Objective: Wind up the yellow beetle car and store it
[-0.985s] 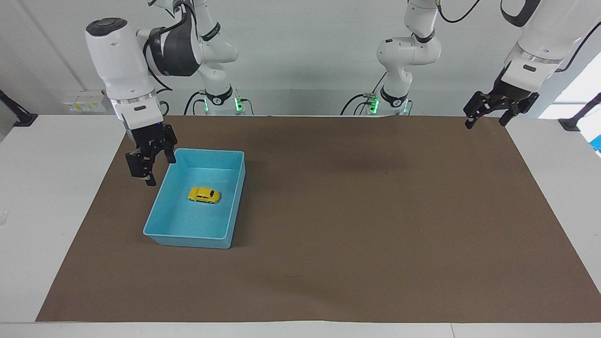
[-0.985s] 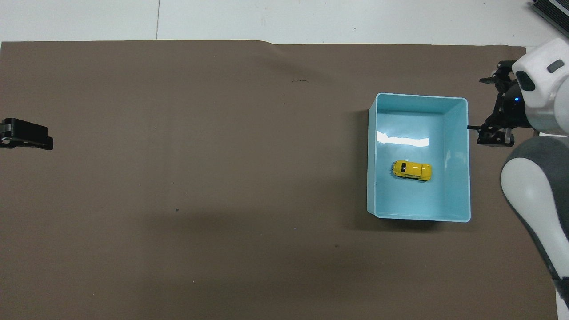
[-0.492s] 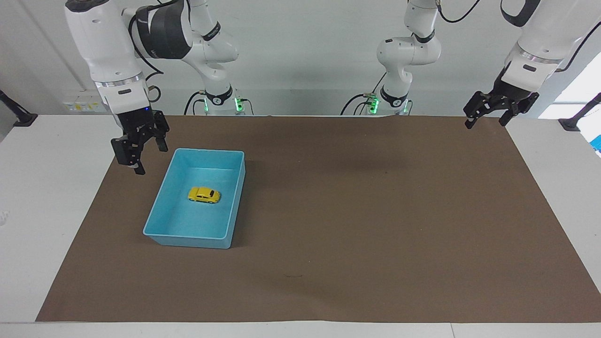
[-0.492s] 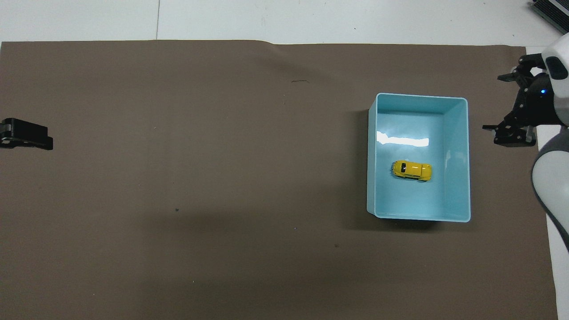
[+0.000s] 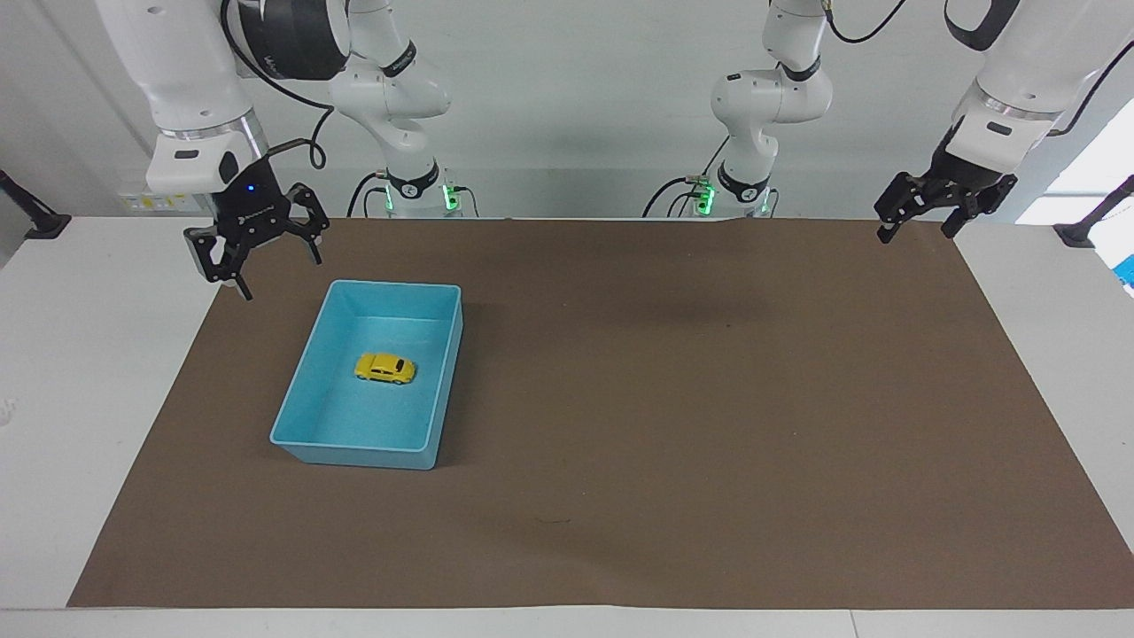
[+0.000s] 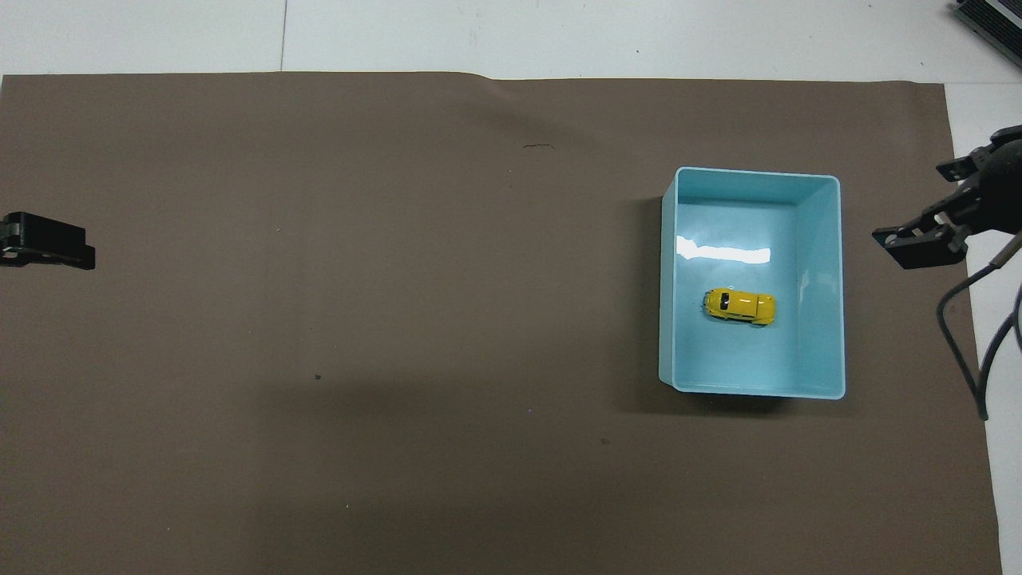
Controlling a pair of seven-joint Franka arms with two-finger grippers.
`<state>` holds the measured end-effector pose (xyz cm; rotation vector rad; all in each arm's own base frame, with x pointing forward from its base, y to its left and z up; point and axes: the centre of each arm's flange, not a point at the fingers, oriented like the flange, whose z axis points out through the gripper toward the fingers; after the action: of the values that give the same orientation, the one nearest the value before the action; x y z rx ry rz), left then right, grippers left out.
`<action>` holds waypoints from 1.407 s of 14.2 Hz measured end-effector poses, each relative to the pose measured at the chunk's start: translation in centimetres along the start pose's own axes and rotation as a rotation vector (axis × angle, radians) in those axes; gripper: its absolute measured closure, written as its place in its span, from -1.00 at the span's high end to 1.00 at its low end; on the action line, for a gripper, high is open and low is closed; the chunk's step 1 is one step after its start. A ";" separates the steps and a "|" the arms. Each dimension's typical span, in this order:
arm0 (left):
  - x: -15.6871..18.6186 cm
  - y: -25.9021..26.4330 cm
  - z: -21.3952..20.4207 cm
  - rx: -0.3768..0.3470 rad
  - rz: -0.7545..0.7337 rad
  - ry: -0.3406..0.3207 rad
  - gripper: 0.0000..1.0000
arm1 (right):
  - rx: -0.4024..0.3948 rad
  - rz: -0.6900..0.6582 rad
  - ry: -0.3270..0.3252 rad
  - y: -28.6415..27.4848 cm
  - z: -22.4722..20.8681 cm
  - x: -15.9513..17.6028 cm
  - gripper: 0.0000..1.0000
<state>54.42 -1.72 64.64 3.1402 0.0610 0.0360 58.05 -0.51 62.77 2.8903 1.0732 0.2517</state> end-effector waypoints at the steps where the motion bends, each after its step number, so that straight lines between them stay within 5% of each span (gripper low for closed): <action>1: 0.0 0.0 0.0 0.000 0.000 0.000 1.00 | 0.014 0.081 -0.017 -0.2 -0.4 -0.2 1.00; 6: 0.0 0.0 0.0 0.000 0.000 0.000 1.00 | 0.046 0.360 -0.075 -2.1 -1.8 -0.1 1.00; 20: 0.0 0.0 0.0 0.000 0.000 0.000 1.00 | 0.054 0.678 -0.131 -1.8 -2.1 -1.7 1.00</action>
<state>54.42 -1.72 64.64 3.1402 0.0610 0.0358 55.26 -0.23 64.43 3.1545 0.0519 0.0492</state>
